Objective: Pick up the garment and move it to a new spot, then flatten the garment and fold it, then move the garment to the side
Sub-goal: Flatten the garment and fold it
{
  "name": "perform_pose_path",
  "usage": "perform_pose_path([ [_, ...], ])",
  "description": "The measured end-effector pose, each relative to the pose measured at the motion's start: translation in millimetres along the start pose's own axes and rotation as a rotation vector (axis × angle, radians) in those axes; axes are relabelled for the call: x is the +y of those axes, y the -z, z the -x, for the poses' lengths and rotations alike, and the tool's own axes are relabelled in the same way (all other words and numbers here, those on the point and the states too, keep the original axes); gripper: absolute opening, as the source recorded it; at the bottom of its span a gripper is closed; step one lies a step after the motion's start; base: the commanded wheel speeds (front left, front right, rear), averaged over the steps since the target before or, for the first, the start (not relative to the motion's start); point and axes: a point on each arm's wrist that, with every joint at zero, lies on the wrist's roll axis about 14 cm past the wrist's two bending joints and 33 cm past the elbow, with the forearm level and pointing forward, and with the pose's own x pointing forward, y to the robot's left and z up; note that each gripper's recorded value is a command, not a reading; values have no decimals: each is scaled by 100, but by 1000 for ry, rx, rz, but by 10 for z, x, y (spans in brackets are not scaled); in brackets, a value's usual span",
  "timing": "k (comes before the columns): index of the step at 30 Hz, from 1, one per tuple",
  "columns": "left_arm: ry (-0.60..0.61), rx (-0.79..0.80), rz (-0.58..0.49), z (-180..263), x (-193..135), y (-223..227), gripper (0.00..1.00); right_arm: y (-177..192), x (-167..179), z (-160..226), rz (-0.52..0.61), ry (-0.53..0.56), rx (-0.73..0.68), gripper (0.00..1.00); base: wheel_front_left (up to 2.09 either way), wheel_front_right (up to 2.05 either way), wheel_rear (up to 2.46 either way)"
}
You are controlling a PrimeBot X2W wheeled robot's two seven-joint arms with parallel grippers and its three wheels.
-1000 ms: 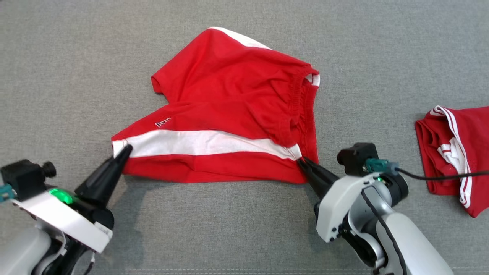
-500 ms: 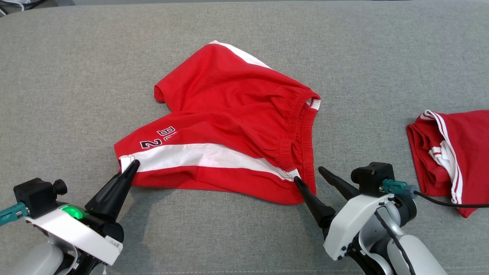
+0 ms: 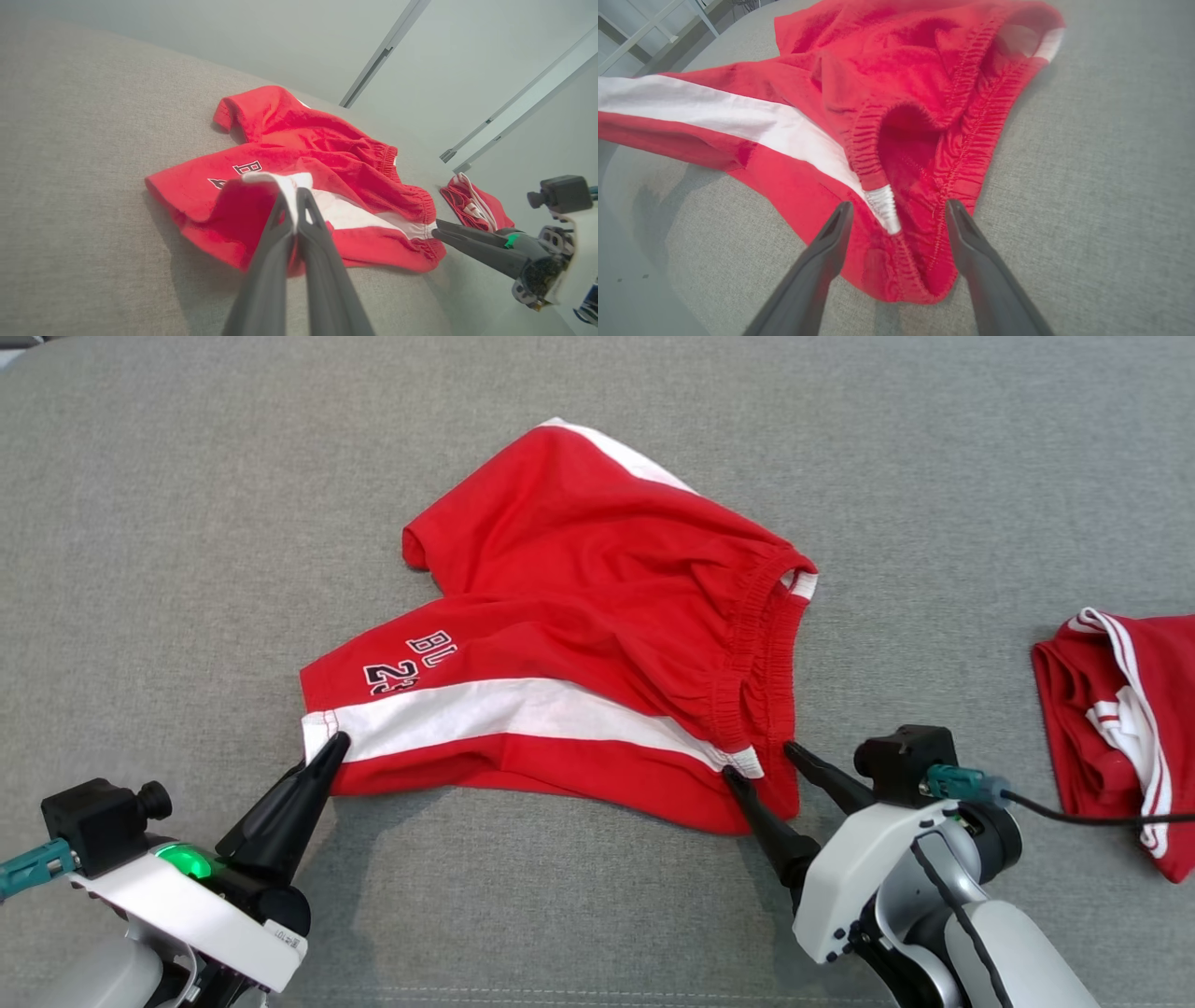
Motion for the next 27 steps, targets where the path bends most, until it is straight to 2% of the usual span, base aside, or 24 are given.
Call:
perform_pose_path([
  [3,-11,2,4,19,32,11,0,43,-9,-71,9,-4,21,99,0,0,0],
  [4,-13,3,4,27,39,12,0,56,-3,-87,9,-7,26,91,0,0,0],
  [5,-14,2,6,32,41,10,0,73,4,-102,9,-10,32,74,0,0,0],
  [6,-15,1,6,37,42,8,0,92,8,-119,9,-13,40,67,0,0,0],
  [8,-19,0,7,48,52,6,0,107,25,-146,13,-20,47,27,0,0,0],
  [9,-20,0,7,51,55,5,0,111,34,-152,14,-23,49,3,0,0,0],
  [10,-21,0,6,54,59,5,0,117,45,-156,15,-26,51,0,0,0,0],
  [17,-17,13,-8,76,55,14,0,-155,44,-146,25,-27,-40,0,0,0,0],
  [22,12,77,-60,140,45,6,0,-597,106,-47,-2,-53,-178,0,0,0,0],
  [27,49,87,-133,-14,34,-460,0,-1129,157,26,-26,-96,-294,0,0,0,0],
])
